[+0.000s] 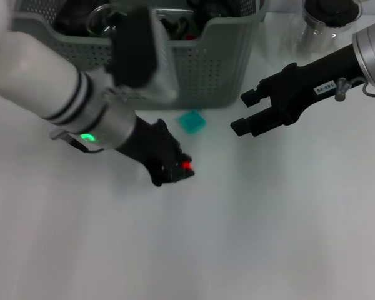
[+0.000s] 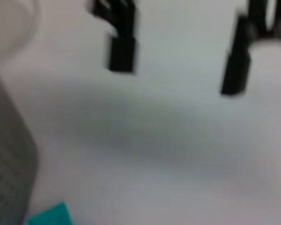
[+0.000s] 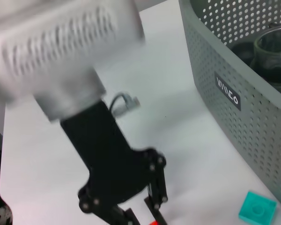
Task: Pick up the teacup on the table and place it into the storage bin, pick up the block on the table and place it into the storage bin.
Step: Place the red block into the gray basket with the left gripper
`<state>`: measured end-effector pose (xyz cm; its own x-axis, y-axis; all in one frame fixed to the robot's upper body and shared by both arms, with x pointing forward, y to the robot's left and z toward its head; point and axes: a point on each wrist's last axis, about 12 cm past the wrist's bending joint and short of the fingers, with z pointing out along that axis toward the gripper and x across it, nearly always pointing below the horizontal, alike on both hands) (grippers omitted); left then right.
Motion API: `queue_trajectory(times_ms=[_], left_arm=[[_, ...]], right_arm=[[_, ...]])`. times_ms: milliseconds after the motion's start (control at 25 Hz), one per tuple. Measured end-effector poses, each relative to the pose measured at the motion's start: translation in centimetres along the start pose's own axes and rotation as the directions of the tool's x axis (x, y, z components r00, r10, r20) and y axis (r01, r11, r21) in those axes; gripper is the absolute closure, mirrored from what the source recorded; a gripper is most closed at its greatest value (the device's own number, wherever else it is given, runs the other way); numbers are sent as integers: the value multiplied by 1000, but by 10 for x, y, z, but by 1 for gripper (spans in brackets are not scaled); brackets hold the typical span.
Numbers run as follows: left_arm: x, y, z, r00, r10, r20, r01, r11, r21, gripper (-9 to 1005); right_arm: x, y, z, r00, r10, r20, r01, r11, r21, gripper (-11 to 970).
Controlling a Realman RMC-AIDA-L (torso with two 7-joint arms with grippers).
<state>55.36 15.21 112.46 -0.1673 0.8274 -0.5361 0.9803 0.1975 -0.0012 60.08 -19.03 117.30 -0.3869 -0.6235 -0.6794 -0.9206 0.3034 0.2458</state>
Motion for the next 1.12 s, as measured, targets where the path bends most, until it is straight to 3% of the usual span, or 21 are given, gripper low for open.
queue_trajectory(times_ms=[120,280,440,600,720,880,1120], left_arm=[[6,3,-23,984,-103,146,101,995,21,803],[19,8,-63,909,-221,355,203,975,86,801],[29,15,-110,780,-242,577,222,969,106,800],[30,31,-140,691,-233,685,279,959,45,798],[26,52,-146,668,-254,700,373,928,-18,797],[19,83,-144,643,-330,691,525,847,-84,796],[7,116,-132,639,-396,659,612,781,-124,794]], right_arm=[[0,0,0,1000,0,0,0,1000,1,193],[-1,0,-1,1000,3,0,-3,1000,3,192],[-2,0,-1,1000,2,0,-2,1000,4,193],[-3,0,-1,1000,-1,0,1,1000,5,193],[-3,0,-1,1000,-2,0,2,1000,4,193],[-4,0,0,1000,-3,0,3,1000,1,193],[-6,0,0,1000,-7,-1,7,1000,2,192]])
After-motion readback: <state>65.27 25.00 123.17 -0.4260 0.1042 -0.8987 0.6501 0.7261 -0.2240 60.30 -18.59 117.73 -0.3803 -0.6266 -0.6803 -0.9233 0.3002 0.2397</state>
